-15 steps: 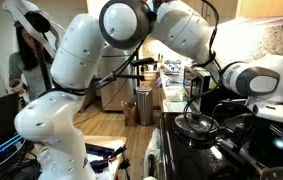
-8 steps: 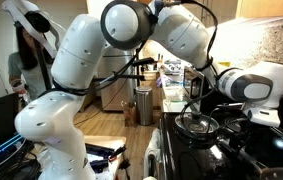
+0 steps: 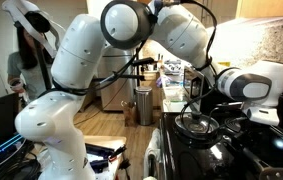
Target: Move the pan to the top right plate of the stove
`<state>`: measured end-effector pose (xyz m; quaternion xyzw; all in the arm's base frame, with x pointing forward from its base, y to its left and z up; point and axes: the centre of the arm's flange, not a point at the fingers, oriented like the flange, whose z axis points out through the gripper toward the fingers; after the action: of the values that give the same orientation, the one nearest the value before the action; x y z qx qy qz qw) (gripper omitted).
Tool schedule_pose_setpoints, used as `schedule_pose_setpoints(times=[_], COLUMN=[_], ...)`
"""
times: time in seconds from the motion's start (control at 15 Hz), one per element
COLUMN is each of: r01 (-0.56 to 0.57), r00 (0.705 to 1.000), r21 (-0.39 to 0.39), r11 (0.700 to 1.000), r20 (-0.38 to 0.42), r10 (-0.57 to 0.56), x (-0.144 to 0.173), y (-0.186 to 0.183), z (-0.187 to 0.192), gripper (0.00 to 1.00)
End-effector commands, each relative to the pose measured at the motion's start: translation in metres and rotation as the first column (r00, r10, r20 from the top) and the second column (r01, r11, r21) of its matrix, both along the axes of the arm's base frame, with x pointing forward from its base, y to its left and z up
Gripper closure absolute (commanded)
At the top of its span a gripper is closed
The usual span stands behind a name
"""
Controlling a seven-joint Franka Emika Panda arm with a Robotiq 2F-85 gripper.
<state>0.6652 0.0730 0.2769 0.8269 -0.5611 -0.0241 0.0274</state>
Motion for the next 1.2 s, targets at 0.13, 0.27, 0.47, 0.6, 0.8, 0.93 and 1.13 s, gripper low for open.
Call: schedule_pose_setpoints(times=[0.13,0.27,0.47,0.6,0.8,0.93,1.13], r01=[0.009,0.002,0.0,0.0,0.009,0.01,0.012], r00=[1.0,1.0,1.0,1.0,1.0,1.0,0.999], r21=[-0.022,-0.028,-0.044,-0.056,-0.058,-0.059,-0.061], r11=[1.0,1.0,0.999,0.998,0.998,0.998,0.998], r20=[-0.008,-0.006,-0.003,-0.001,0.012,0.021,0.037], r10=[-0.01,-0.002,0.0,0.0,-0.008,-0.009,-0.01], x=[-0.006,-0.002,0.005,0.009,0.02,0.027,0.035], y=[-0.006,-0.013,-0.022,-0.025,-0.03,-0.033,-0.036], z=[0.001,0.007,0.011,0.015,0.022,0.027,0.031], gripper=[1.0,0.99,1.0,1.0,1.0,1.0,1.0])
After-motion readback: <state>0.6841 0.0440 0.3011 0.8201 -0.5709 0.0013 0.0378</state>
